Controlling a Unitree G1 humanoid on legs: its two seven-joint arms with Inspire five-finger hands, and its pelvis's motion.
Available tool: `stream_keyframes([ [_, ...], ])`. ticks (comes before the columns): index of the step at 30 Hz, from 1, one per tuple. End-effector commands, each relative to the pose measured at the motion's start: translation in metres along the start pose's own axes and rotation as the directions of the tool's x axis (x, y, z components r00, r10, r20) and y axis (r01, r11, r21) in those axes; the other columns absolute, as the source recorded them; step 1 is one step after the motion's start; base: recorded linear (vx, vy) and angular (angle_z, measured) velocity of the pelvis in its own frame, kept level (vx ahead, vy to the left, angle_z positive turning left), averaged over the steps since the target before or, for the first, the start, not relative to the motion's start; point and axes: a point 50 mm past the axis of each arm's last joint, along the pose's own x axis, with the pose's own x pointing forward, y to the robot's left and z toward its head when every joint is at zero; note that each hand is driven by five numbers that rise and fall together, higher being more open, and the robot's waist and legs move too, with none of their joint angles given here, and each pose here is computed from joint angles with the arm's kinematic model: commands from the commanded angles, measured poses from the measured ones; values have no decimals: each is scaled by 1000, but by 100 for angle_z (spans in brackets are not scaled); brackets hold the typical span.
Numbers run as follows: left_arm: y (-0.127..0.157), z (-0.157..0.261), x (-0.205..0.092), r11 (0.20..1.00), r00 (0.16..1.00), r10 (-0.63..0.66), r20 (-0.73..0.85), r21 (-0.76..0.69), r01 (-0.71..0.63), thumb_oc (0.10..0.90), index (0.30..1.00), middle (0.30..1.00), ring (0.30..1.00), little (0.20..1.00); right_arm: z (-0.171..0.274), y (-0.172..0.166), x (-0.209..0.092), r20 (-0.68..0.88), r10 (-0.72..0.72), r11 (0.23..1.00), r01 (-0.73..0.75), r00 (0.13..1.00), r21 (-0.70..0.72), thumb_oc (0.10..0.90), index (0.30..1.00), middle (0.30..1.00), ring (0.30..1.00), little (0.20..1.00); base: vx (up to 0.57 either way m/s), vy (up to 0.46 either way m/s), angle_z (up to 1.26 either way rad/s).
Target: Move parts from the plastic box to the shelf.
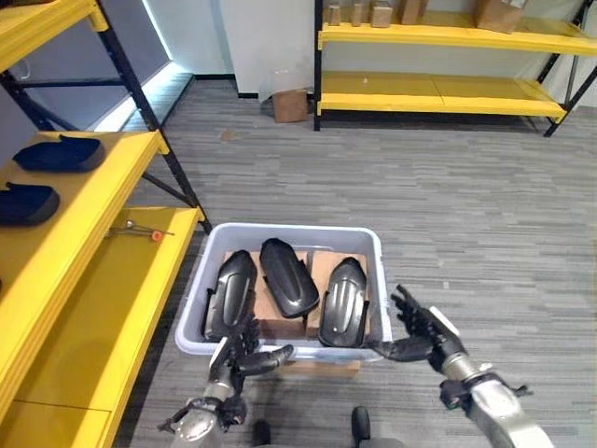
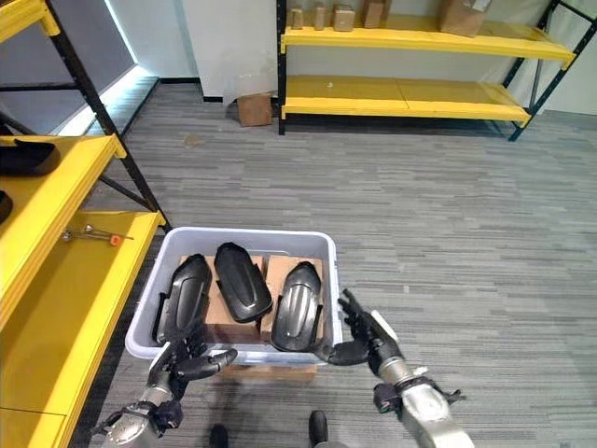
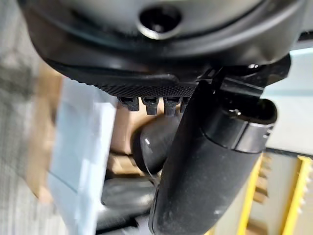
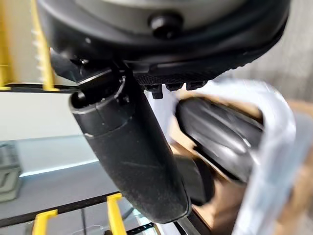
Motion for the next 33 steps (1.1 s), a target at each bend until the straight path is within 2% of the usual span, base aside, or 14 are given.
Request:
stream_keyframes([
  [1,6,69,8,999,949,-43,313,-3,46,900,1000,1000,1000,1000,67,10,6,360,79,996,-85,930,-1,900,1000,1000,1000,1000,-1,-65,9],
  [5,5,92,0,996,908,-81,411,-6,92,900,1000,1000,1000,1000,97,1,0,471,84,996,-67,878,-52,900,1000,1000,1000,1000,-1,-32,-6],
  [9,3,106,-2,994,878,-92,470,-11,110,900,1000,1000,1000,1000,107,2,2,507,106,994,-81,855,-71,900,1000,1000,1000,1000,-39,-7,-10],
  [13,-8,121,5,990,846,-114,520,-15,143,900,1000,1000,1000,1000,113,7,16,509,120,992,-86,852,-90,900,1000,1000,1000,1000,-81,14,-1],
  [14,-20,133,13,985,819,-137,557,-8,171,900,1000,1000,1000,1000,121,10,31,524,111,992,-62,844,-111,900,1000,1000,1000,1000,-108,29,0],
  [24,-47,158,22,970,757,-202,621,22,242,900,1000,1000,1000,1000,149,19,63,562,114,975,16,820,-220,900,1000,1000,1000,1000,-86,25,-1],
  [27,-55,163,24,962,743,-235,627,42,269,900,1000,1000,1000,1000,157,23,74,555,134,944,65,821,-324,900,1000,1000,1000,1000,-56,17,0],
  [33,-57,170,24,961,730,-248,637,69,267,900,1000,1000,1000,1000,176,25,84,559,178,827,185,810,-531,900,1000,1000,1000,1000,-39,9,1],
])
